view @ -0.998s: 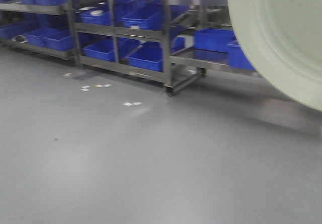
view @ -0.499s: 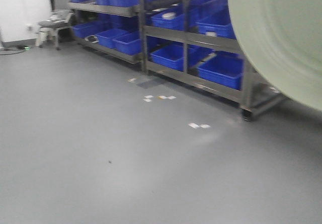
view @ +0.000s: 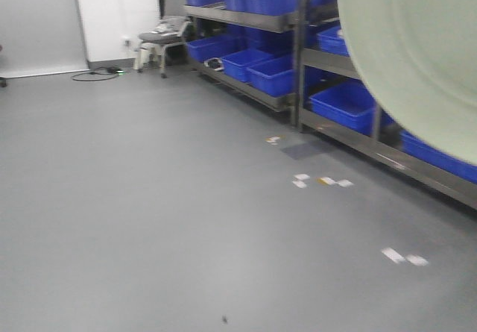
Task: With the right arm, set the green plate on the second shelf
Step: 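Drive the base away from the table carrying the plate in the right gripper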
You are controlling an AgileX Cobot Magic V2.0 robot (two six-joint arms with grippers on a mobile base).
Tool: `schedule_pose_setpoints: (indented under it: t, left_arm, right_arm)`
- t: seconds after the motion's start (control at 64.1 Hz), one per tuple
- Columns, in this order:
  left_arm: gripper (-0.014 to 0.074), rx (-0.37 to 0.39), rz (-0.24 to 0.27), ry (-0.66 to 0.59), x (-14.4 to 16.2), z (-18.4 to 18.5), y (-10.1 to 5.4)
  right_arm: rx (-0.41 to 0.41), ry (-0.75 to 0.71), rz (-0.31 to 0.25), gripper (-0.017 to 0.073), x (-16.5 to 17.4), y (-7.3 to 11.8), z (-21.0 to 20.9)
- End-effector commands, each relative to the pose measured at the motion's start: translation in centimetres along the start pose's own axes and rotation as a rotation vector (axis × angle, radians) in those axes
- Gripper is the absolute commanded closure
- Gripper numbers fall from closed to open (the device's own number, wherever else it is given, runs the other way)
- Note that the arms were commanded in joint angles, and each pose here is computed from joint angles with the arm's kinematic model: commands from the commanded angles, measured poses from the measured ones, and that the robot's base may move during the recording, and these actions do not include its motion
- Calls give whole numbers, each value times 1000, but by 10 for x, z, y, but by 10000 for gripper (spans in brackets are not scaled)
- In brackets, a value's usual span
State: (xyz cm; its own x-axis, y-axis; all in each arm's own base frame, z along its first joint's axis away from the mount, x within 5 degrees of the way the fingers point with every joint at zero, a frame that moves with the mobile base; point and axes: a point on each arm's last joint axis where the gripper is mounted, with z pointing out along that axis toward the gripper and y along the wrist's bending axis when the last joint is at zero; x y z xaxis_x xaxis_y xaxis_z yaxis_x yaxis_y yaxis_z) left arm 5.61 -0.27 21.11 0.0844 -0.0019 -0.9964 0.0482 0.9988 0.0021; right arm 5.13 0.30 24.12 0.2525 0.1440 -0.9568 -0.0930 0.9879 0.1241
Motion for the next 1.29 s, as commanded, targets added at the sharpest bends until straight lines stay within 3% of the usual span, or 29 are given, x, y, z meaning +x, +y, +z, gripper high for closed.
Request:
schedule_pose_setpoints:
  t: [0.0, 1.279]
  left_arm:
    - [463, 0, -10, -59, 5, -1, 0]
    - [463, 0, -10, -59, 5, -1, 0]
  right_arm:
    - [-13, -125, 15, 506, -20, 2, 1]
    - [-13, -125, 15, 506, -20, 2, 1]
